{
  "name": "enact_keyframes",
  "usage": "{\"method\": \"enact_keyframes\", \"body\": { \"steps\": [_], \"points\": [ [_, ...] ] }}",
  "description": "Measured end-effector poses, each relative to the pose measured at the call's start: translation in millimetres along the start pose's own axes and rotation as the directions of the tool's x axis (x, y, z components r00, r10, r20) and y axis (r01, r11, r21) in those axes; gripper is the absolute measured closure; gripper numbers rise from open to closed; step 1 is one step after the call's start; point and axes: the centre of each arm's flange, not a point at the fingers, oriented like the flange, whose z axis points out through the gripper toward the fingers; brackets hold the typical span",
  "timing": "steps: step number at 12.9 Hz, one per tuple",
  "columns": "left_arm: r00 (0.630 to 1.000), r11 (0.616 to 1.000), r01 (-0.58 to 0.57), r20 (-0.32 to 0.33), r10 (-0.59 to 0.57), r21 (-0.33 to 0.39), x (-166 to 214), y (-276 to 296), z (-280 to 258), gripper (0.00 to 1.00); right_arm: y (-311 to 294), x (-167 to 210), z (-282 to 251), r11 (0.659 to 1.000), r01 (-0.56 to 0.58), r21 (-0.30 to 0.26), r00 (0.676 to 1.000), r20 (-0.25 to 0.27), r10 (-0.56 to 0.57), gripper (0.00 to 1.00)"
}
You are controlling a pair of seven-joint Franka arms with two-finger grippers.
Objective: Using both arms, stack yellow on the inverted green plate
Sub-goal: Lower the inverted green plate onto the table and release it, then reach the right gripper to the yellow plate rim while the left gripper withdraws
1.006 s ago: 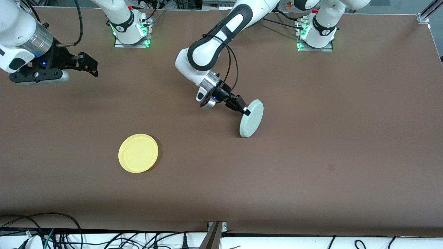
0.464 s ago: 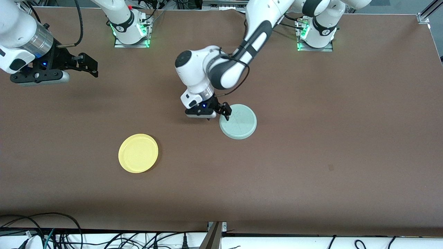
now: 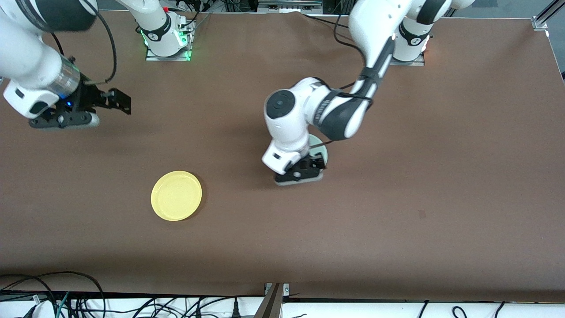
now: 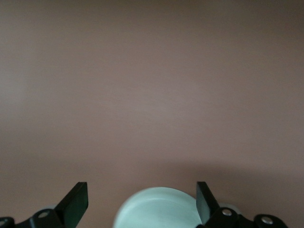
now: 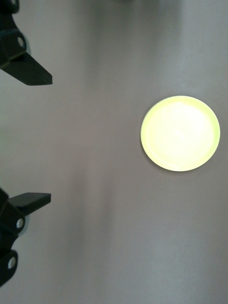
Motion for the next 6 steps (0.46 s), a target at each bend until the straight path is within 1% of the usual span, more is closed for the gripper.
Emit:
{"method": "enact_keyframes", "body": {
  "steps": [1, 3, 4, 6],
  "points": [
    [0.999, 0.999, 0.041, 0.025, -0.041, 0.028, 23, -36, -16, 0.0, 1, 16, 23, 1.0, 0.004, -0.007, 1.0, -0.004, -0.004, 0.0],
    [0.997, 0.997, 0.049, 0.061, -0.053, 0.057, 64, -113, -58, 0.0, 6, 46, 68, 0.999, 0.041, -0.03, 0.999, -0.022, -0.042, 0.0],
    [0.997, 0.998, 0.031, 0.074, -0.035, 0.058, 81, -152, -78, 0.0, 10, 57, 88, 0.997, 0.068, -0.042, 0.997, -0.03, -0.069, 0.0],
    [0.992, 0.997, -0.054, 0.113, 0.048, 0.057, 107, -230, -107, 0.0, 32, 80, 128, 0.995, 0.09, -0.052, 0.995, -0.038, -0.092, 0.0]
  ]
}}
